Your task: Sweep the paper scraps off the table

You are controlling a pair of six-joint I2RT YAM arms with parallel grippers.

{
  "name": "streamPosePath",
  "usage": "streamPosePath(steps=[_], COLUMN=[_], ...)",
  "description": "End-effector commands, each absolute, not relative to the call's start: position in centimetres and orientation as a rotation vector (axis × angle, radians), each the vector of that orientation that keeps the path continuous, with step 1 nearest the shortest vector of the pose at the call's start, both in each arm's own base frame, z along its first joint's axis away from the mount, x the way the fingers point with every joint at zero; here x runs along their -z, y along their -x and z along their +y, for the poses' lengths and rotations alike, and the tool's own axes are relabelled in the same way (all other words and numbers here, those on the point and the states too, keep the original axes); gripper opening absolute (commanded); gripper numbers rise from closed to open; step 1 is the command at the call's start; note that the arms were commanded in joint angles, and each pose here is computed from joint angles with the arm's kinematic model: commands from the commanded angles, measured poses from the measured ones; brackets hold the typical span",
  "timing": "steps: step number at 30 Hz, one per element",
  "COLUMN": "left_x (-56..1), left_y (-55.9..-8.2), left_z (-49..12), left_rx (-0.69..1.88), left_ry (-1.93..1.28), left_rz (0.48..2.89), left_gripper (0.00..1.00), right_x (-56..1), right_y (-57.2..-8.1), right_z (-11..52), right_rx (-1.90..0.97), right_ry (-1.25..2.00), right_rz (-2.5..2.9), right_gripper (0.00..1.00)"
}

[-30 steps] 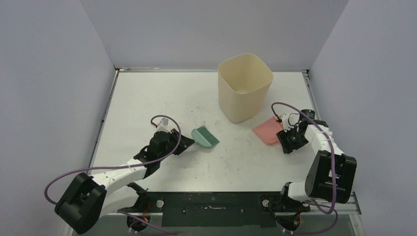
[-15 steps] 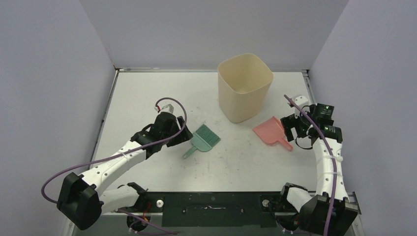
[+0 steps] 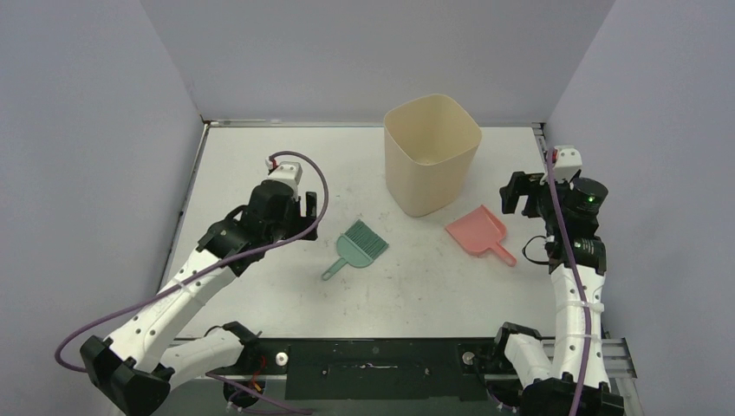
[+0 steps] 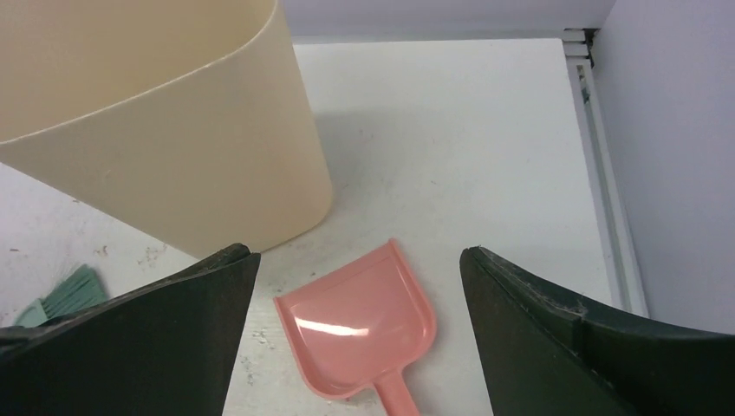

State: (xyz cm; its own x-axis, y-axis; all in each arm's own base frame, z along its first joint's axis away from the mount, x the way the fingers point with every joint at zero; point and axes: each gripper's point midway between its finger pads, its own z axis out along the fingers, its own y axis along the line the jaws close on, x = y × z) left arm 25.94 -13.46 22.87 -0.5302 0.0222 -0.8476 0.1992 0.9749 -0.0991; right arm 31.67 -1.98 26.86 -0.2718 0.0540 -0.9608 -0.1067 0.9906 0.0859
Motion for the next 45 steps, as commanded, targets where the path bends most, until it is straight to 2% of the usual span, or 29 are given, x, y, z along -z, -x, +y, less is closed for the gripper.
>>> streamPosePath(steps=[1,9,45], left_x=[-23.8,-22.7,-21.9], left_y=[-27.2,-27.7,-27.8], left_z=[-12.9,-10.3,-10.6], left_rx=[0.227,0.163,0.207], left_ry=[-0.185,-0.064,-0.083], left_rz=[1.882,1.895,1.927], left_gripper=[0.98,0.96,0.96], right_x=[-26.0,-23.0,-21.6], right_y=[-32.8,-33.2,-32.7], right_z=[-1.5,-1.1,-0.3], right_rx=[-0.262,-0.289,-0.305], right_ry=[-0.089,-0.092,0.004], right_rz=[1.762,1.832,1.848], right_gripper=[0.9,0.9,0.9])
